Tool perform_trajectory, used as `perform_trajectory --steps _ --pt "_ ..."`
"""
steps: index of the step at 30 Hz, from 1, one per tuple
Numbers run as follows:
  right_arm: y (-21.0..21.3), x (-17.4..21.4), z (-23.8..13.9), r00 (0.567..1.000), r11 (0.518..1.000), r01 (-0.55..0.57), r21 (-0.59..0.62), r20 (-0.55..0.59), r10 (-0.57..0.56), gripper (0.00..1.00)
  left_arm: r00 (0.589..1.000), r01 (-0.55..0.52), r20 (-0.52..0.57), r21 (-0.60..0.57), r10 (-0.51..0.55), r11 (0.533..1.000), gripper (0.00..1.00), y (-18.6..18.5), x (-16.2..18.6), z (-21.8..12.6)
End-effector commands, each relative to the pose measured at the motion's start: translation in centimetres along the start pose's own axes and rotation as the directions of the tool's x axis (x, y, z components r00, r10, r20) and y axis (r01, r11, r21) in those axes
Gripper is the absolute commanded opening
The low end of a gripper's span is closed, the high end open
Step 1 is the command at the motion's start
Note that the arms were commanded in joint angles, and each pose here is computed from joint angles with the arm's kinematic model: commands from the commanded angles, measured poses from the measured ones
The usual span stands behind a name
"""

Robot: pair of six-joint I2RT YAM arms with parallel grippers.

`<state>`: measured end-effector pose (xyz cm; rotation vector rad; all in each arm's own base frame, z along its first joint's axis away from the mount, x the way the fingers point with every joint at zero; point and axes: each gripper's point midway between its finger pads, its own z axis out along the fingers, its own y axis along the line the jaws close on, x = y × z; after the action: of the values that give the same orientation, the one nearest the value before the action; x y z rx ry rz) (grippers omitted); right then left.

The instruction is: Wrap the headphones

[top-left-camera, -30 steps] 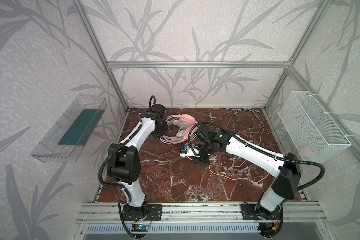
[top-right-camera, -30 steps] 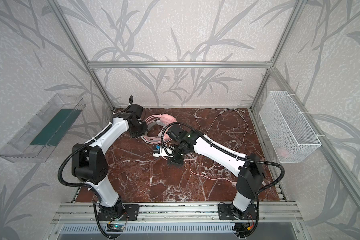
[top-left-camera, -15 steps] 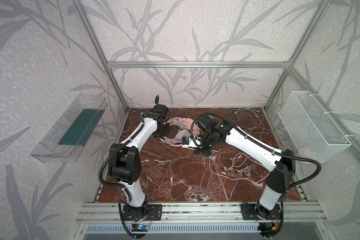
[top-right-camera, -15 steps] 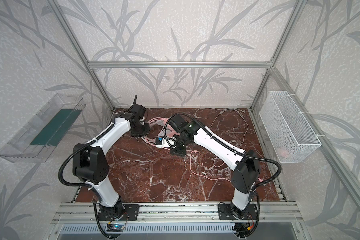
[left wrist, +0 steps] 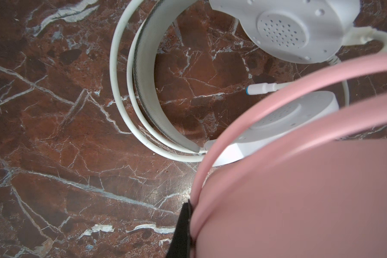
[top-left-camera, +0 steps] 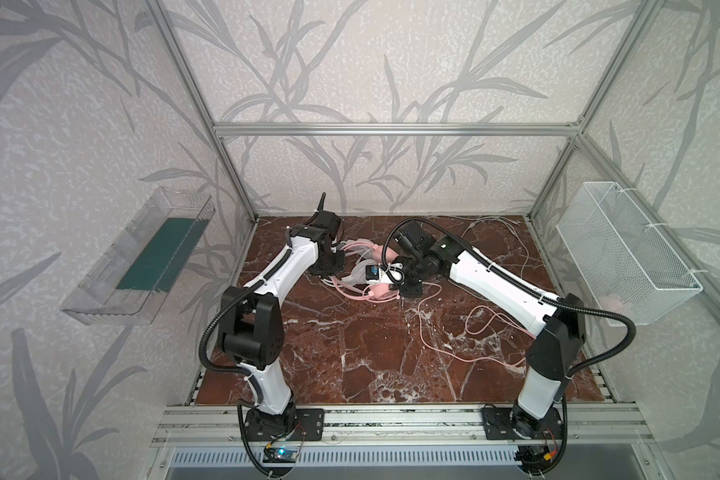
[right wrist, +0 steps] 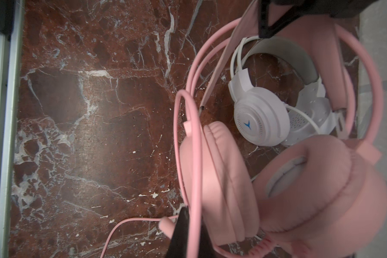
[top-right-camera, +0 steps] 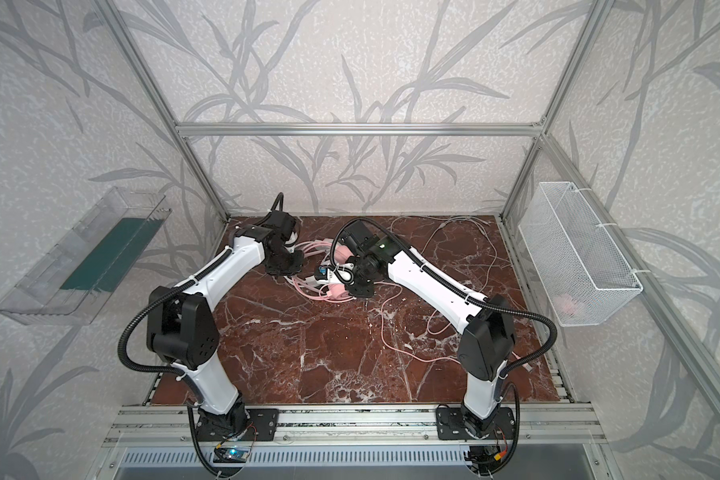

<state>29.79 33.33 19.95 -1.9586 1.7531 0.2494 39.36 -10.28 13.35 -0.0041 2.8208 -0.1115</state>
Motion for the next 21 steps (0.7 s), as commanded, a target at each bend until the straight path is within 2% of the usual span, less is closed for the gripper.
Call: perform_trajectory --steps 1,6,11,18,21 --pt "-1.8 -0.5 -0.8 0.995 0.993 0.097 0.075 0.006 -0.097 0.0 0.999 -0.043 0.01 0.067 0.043 0.997 0.0 -1.4 0.3 -1.2" --pt "-2.9 -1.1 -0.9 0.99 0.986 0.126 0.112 0.043 -0.131 0.0 0.997 -0.08 0.014 0.076 0.079 0.994 0.0 -1.8 0.5 -1.5" --pt "-3.5 -1.6 -0.8 0.973 0.965 0.21 0.159 0.061 -0.222 0.0 0.994 -0.111 0.012 0.08 0.11 0.991 0.0 -2.1 0.8 -1.4" --pt "-4.4 -0.9 0.3 0.96 0.951 0.276 0.14 0.009 -0.28 0.0 0.987 -0.159 0.008 0.089 0.159 0.983 0.0 -2.9 1.2 -1.5" --pt "-4.7 -1.0 0.3 0.959 0.951 0.275 0.139 0.032 -0.282 0.0 0.984 -0.179 0.008 0.106 0.179 0.978 0.0 -3.4 1.4 -1.6"
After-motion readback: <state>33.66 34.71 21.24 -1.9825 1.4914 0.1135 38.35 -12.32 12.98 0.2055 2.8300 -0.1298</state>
